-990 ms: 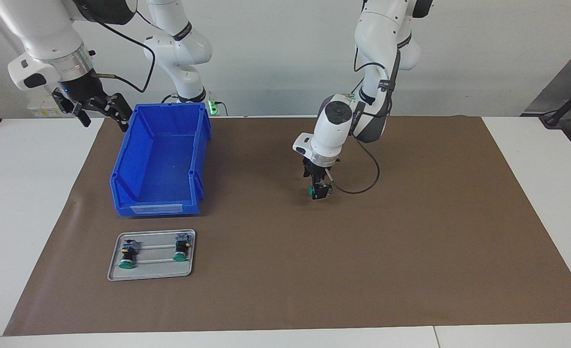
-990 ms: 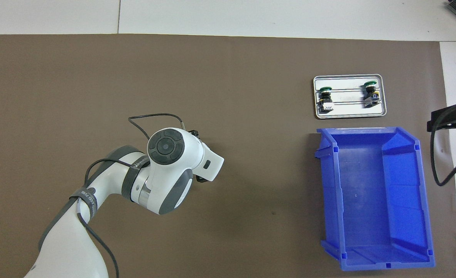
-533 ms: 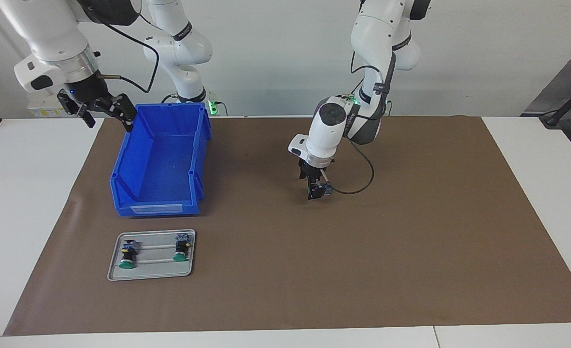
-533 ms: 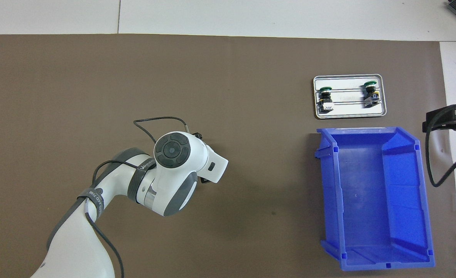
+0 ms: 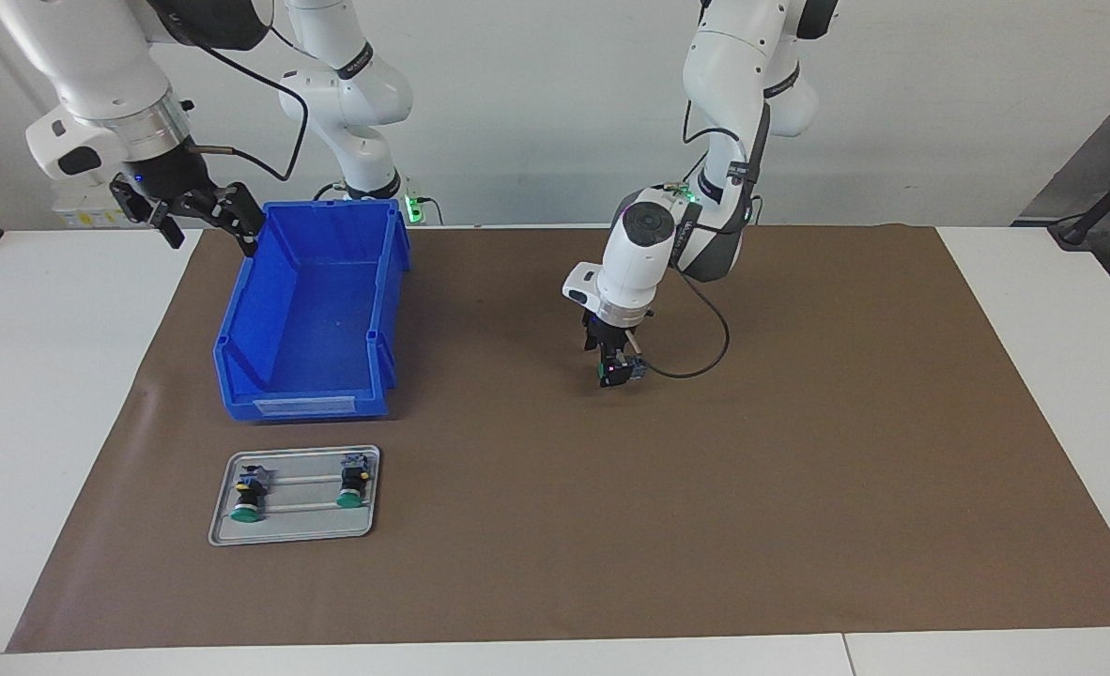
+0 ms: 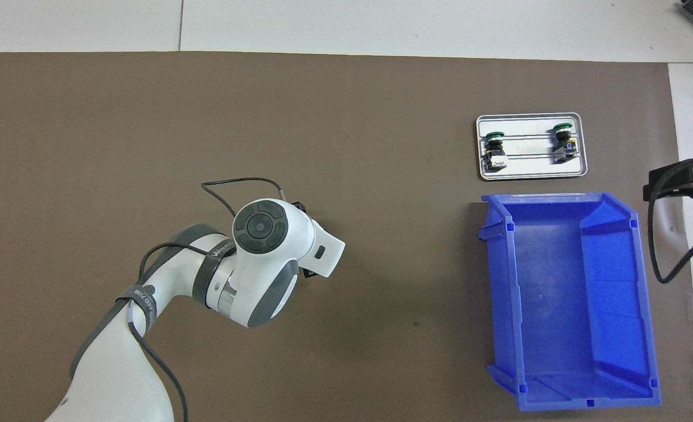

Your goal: Place and press button with both arms

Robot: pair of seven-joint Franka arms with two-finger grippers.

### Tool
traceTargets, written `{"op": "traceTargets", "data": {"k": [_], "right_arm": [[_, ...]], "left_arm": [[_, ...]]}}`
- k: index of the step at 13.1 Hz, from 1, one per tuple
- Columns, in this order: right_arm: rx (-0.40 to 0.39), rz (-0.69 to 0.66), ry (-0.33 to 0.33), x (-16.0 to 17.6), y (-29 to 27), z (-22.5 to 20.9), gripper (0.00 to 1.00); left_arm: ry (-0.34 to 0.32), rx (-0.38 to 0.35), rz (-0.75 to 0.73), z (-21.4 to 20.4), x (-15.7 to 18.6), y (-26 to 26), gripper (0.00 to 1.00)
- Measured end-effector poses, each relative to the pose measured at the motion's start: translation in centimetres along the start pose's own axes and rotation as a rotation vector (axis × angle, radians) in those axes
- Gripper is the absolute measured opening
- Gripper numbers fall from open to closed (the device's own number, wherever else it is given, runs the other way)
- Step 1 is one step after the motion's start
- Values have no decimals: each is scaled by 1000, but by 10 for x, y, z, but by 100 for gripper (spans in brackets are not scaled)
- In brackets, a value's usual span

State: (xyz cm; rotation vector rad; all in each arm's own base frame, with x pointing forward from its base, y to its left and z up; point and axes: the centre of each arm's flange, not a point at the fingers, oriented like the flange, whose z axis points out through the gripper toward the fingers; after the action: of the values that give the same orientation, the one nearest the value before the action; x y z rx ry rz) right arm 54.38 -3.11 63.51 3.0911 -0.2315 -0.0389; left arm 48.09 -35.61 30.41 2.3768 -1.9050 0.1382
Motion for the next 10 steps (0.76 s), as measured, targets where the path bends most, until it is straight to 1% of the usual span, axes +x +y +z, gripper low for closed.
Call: {"op": "traceTargets", "data": {"k": [1,2,3,4,5,7,10], "right_arm": [[0,0,0,0,0,0,100],[0,0,0,0,0,0,100],[0,1,0,0,0,0,100],[0,1,0,0,1,0,100],[0,1,0,0,1,0,100],[0,1,-1,0,1,0,100],[0,1,-1,0,1,1,100]], "left_arm": [[-4,-3,-1,0,-1,0,79],[-7,-6,-3,0,-2,-1,78],[-8,-6,-5,0,-2,-2,67],[-6,0,-3,-3,-2,-4,51],[-2,9,0,-7,-1,-7,40],[19,38,-5,-25,2,-17,39],[59,82,-37,-63,-5,-35,39]]}}
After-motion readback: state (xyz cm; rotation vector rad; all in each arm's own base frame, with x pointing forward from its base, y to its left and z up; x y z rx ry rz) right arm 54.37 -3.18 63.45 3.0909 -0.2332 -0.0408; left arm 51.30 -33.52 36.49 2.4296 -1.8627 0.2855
